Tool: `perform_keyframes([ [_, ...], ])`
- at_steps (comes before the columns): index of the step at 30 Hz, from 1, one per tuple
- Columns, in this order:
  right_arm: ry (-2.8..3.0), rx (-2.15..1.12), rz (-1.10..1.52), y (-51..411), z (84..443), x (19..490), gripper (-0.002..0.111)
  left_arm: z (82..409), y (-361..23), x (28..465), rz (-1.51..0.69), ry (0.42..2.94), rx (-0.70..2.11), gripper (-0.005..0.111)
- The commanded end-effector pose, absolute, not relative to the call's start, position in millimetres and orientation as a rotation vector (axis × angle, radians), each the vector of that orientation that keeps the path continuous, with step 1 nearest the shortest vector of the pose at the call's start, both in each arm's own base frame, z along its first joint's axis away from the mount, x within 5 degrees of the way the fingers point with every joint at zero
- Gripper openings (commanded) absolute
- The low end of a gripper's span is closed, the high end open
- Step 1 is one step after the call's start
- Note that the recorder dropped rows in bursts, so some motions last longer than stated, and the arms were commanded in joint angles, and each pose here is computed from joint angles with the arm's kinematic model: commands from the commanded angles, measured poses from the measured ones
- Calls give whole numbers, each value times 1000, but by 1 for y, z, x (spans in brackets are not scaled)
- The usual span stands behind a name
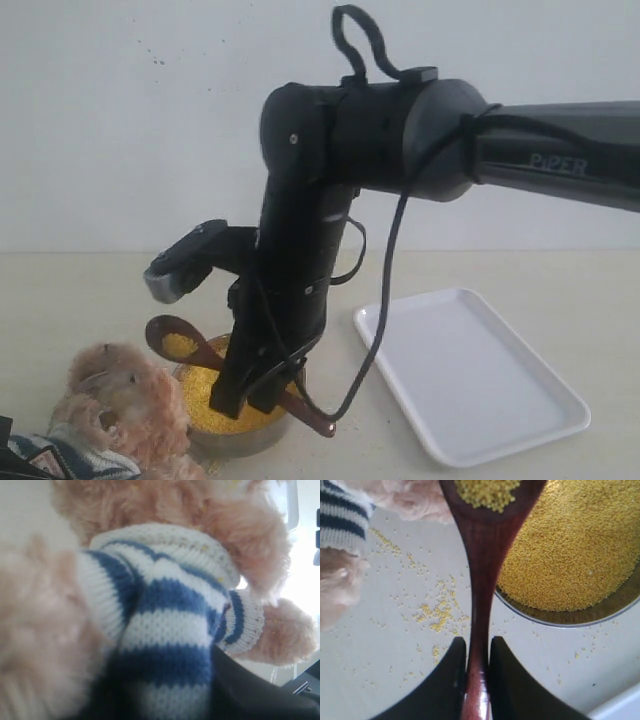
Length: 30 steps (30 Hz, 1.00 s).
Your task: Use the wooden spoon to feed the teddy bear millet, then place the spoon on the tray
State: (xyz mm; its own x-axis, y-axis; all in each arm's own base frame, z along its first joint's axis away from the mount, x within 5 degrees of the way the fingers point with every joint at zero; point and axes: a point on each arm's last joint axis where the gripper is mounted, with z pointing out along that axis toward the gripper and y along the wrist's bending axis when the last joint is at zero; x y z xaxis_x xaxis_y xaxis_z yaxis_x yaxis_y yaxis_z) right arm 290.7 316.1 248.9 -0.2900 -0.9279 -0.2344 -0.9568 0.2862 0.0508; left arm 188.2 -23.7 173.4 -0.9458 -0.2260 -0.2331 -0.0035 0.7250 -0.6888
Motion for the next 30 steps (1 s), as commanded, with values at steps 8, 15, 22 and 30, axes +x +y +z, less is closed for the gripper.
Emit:
perform_keyframes([
  [8,2307,-1790,127,342,256,262,0,175,-25,186,-1074,2622,-162,4],
  [15,2162,-1817,-41,358,257,251,0,175,-25,187,-1077,2617,-167,4],
  [22,2062,-1819,-291,368,248,248,0,175,-25,187,-1077,2617,-167,4],
  [30,1932,-1830,-457,383,244,234,0,175,-25,187,-1076,2616,-161,4],
])
